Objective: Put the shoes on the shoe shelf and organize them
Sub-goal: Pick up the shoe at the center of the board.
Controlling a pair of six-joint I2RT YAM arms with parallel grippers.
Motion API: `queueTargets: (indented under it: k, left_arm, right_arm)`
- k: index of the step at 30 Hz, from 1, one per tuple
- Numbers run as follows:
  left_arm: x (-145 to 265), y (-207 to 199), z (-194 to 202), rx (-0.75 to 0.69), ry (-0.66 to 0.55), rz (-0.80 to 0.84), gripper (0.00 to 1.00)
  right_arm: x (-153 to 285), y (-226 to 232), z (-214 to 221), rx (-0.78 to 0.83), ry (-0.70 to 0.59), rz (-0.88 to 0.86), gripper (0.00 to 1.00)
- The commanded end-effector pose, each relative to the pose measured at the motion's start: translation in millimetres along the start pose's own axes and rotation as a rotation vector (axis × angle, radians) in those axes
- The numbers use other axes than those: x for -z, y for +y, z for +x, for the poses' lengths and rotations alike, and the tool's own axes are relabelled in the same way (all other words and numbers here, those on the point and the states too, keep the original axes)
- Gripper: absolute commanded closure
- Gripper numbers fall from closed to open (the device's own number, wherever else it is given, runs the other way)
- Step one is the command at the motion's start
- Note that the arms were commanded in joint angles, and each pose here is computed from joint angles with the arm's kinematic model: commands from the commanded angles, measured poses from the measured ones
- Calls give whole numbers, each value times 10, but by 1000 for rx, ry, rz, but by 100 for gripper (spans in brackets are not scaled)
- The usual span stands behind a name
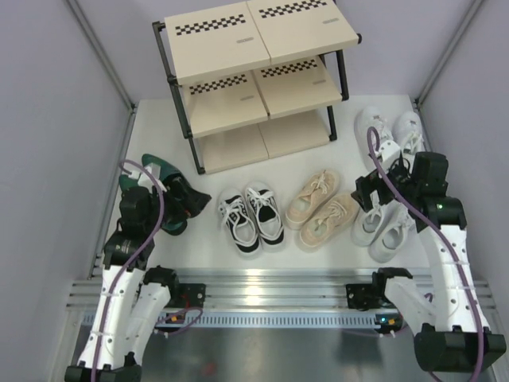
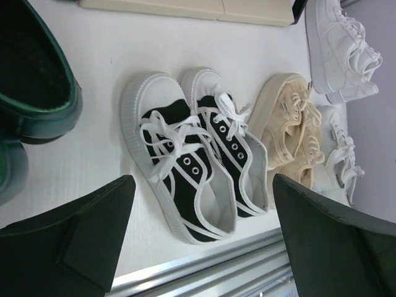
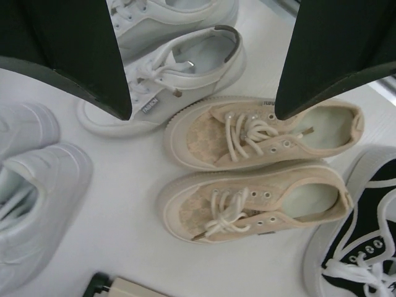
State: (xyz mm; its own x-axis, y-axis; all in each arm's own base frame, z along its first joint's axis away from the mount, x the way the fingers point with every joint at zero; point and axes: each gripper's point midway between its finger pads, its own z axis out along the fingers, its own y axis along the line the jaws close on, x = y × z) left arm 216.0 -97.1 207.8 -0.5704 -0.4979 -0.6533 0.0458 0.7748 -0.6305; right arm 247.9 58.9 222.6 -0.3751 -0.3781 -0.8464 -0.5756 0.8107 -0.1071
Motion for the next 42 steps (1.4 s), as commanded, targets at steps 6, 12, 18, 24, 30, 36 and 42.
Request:
queueTargets:
  k: [6, 12, 18, 24, 30, 36, 42]
  left_arm:
    - [-170, -189, 404, 63, 113, -94, 2]
    - [-273, -222, 886, 32, 155, -307, 5]
    - [-311, -89, 1118, 140, 135, -382, 20]
    - [-387, -165, 1276, 89, 121, -405, 20]
    - [-498, 43, 1503, 72, 74, -505, 32]
    - [-618, 75, 1439, 20, -23, -523, 53]
    - [-717, 121, 1564, -28, -1, -527, 64]
  right_arm:
    - [-227, 305, 57, 23, -49, -213, 1]
    - [-353, 319, 298, 9, -18, -212, 1]
    - [-395, 309, 354, 3, -37, -207, 1]
    - [-436, 298, 424, 1, -12, -220, 1]
    - [-402, 295, 417, 12, -26, -209, 1]
    - [-386, 292, 414, 10, -33, -210, 1]
    - [-370, 286, 401, 13, -40, -208, 0]
